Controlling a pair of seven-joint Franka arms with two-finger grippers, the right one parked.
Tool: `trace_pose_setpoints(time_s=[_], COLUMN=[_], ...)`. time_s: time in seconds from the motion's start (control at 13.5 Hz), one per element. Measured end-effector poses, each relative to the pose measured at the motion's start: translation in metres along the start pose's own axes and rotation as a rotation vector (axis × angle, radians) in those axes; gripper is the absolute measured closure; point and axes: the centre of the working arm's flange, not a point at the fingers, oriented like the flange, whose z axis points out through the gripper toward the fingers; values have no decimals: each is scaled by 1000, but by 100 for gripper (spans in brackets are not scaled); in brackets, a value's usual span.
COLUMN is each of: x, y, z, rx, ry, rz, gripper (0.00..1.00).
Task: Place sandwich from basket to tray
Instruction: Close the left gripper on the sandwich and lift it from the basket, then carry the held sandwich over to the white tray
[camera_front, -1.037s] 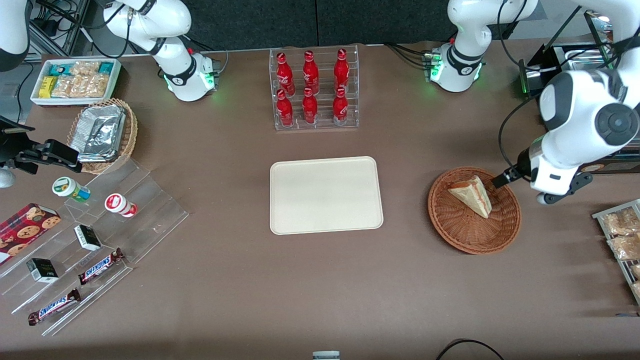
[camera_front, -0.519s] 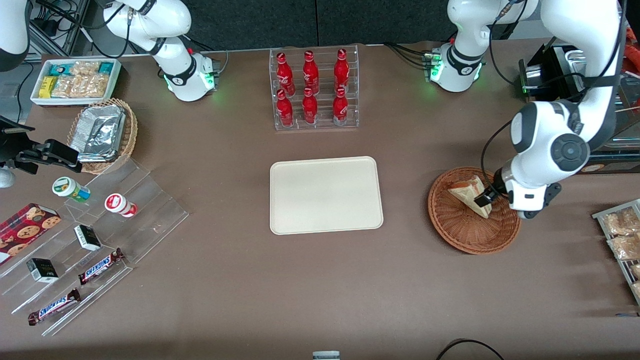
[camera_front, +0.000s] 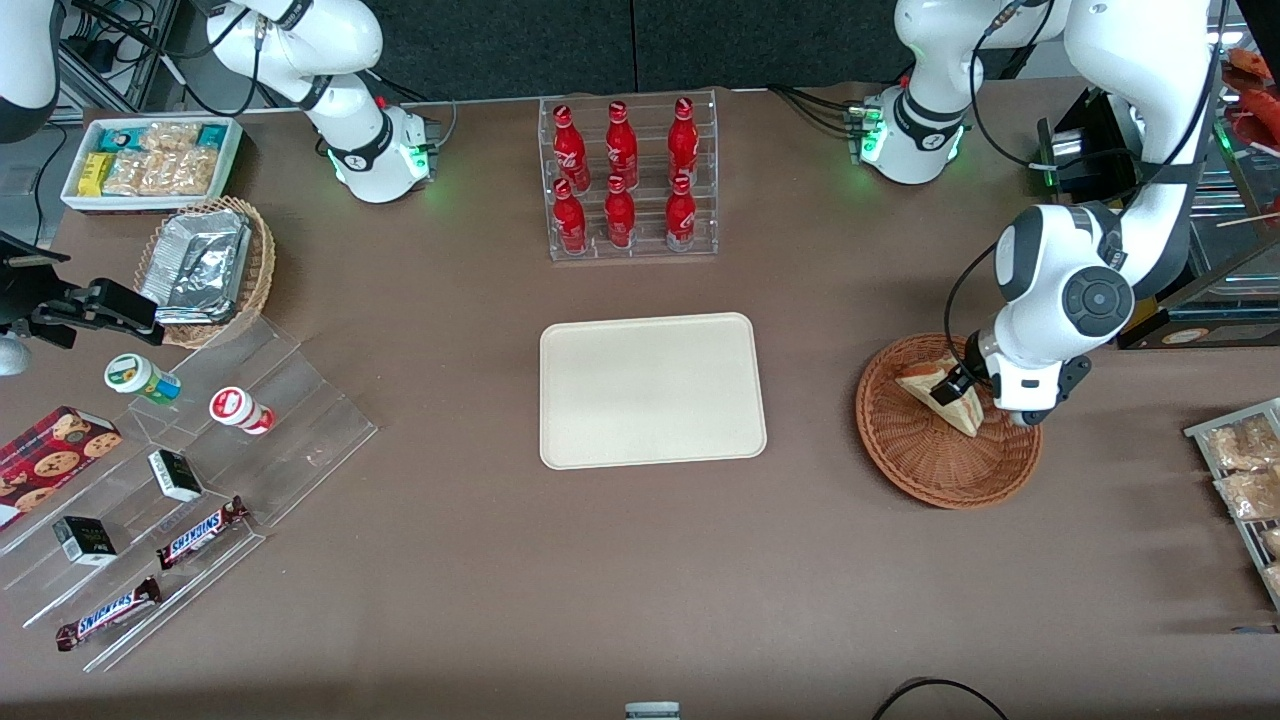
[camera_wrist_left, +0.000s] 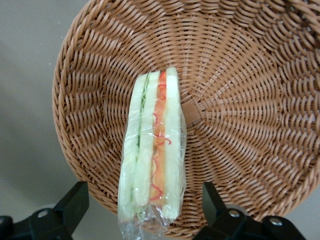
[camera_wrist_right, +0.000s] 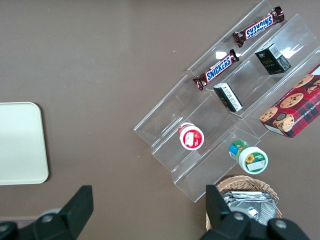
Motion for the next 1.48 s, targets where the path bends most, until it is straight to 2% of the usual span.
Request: trace_pose_setpoints(time_s=[0.3,0.37,0.74,0.96,1.11,1.19,1.33,1.48], x=[-9,-10,-10,-14,-23,-31,-62,-111], y=[-8,-9,-10,-3,15,29,62,97], z=[23,26,17,-12,-51,-72,-103,-109], rx=[-23,-23,-24,-1,26,30,19,10], ry=[17,16,20,12,-2,-1,17,32], rz=[-9,-10,-10,29,100,143,240,345], gripper=[4,11,64,73,84,85,85,85])
